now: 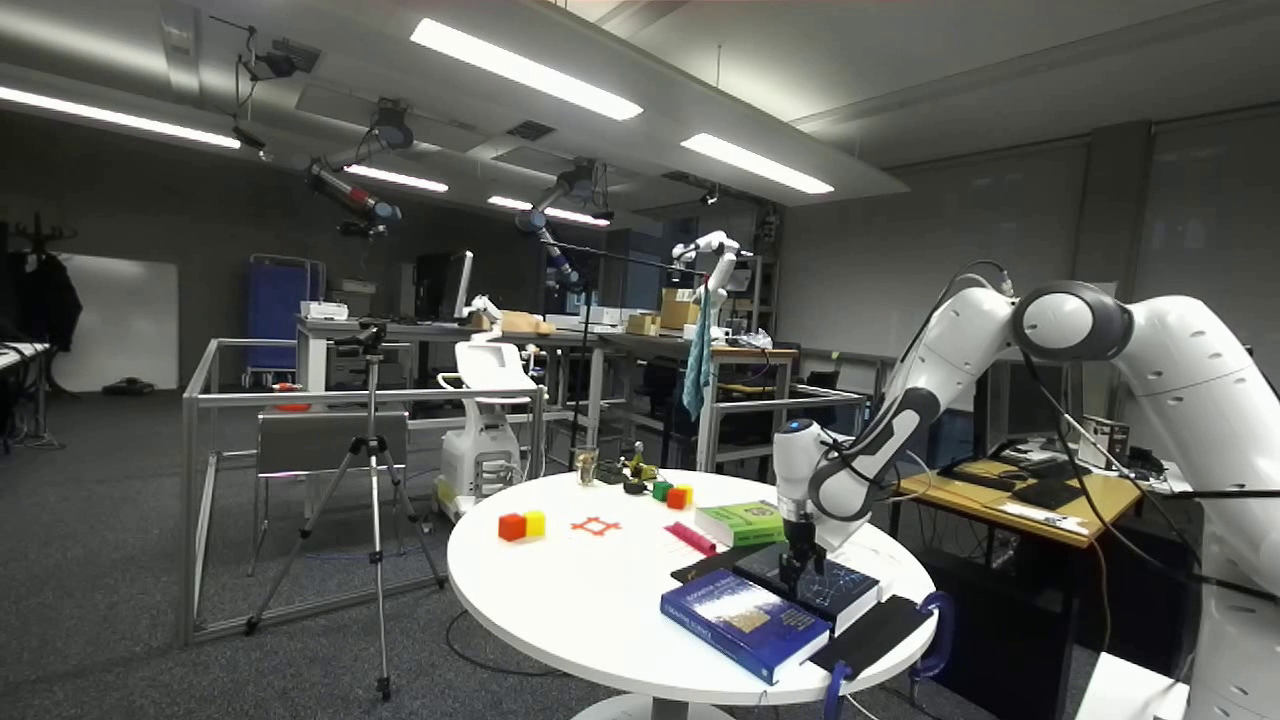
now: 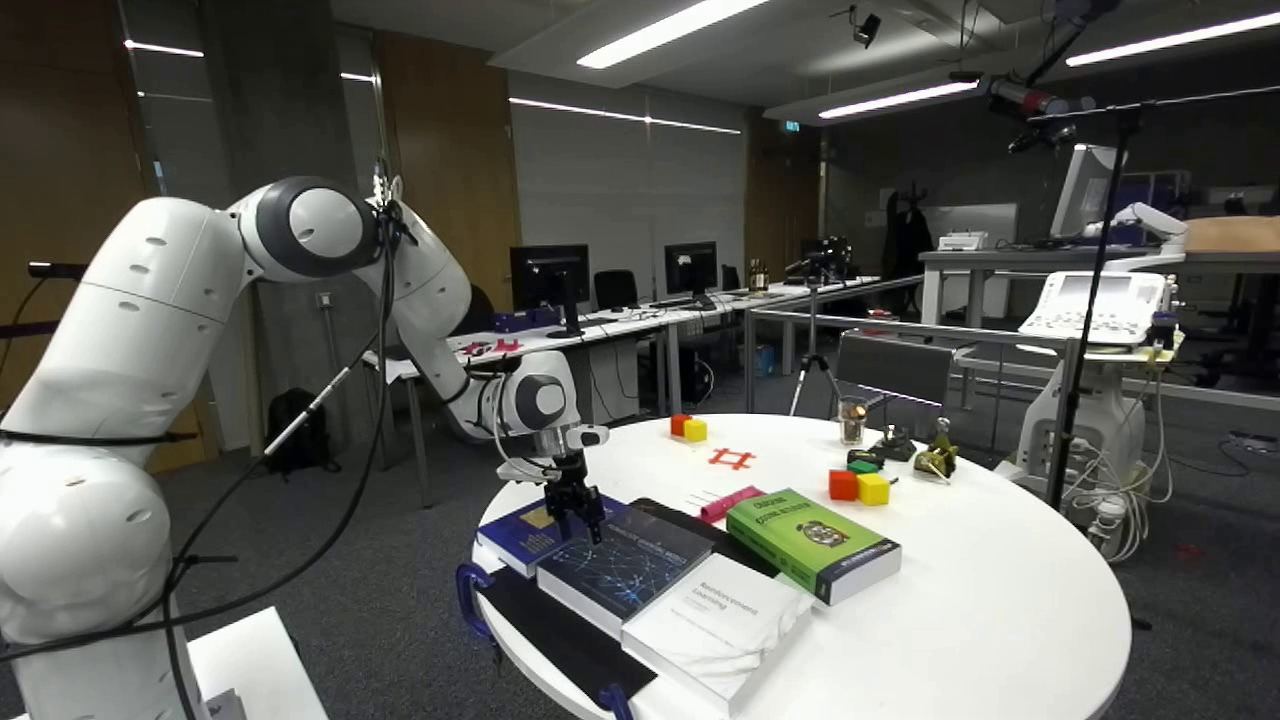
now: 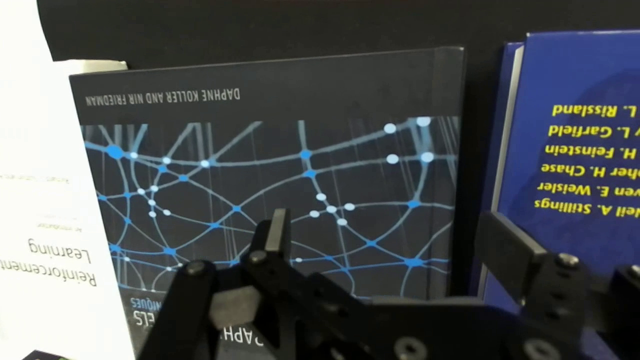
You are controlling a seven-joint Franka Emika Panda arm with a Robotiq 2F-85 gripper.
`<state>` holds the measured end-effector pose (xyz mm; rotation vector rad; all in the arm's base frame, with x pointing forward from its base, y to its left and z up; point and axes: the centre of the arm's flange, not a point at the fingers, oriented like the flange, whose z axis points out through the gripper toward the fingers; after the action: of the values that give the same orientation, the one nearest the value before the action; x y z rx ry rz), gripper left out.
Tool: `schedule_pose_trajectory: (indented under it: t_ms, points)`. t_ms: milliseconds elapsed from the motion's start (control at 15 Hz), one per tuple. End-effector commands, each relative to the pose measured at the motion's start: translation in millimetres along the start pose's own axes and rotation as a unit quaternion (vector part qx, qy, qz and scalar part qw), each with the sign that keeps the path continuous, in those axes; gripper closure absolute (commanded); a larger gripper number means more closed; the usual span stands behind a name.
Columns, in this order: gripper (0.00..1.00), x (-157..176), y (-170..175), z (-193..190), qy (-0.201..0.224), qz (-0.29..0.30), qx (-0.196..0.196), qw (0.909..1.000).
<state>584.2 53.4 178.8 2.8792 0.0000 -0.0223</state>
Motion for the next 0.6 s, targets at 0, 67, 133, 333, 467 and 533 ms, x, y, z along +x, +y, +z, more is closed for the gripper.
schedule_pose_trajectory:
  t_ms: [0,67,133,333,467,533]
  points:
    - [0.00,11.5,0.7,3.3,-0.004,-0.031,0.003,0.9995]
    - [0.00,12.7,1.0,4.9,-0.003,-0.037,0.002,0.9993]
    - [0.00,13.7,1.1,6.2,-0.003,-0.041,0.000,0.9992]
    - [0.00,16.6,1.4,9.2,-0.003,-0.050,-0.003,0.9987]
    - [0.00,18.1,-0.4,11.6,-0.004,-0.052,-0.005,0.9986]
    - [0.00,18.9,-1.9,12.4,-0.003,-0.053,-0.006,0.9986]
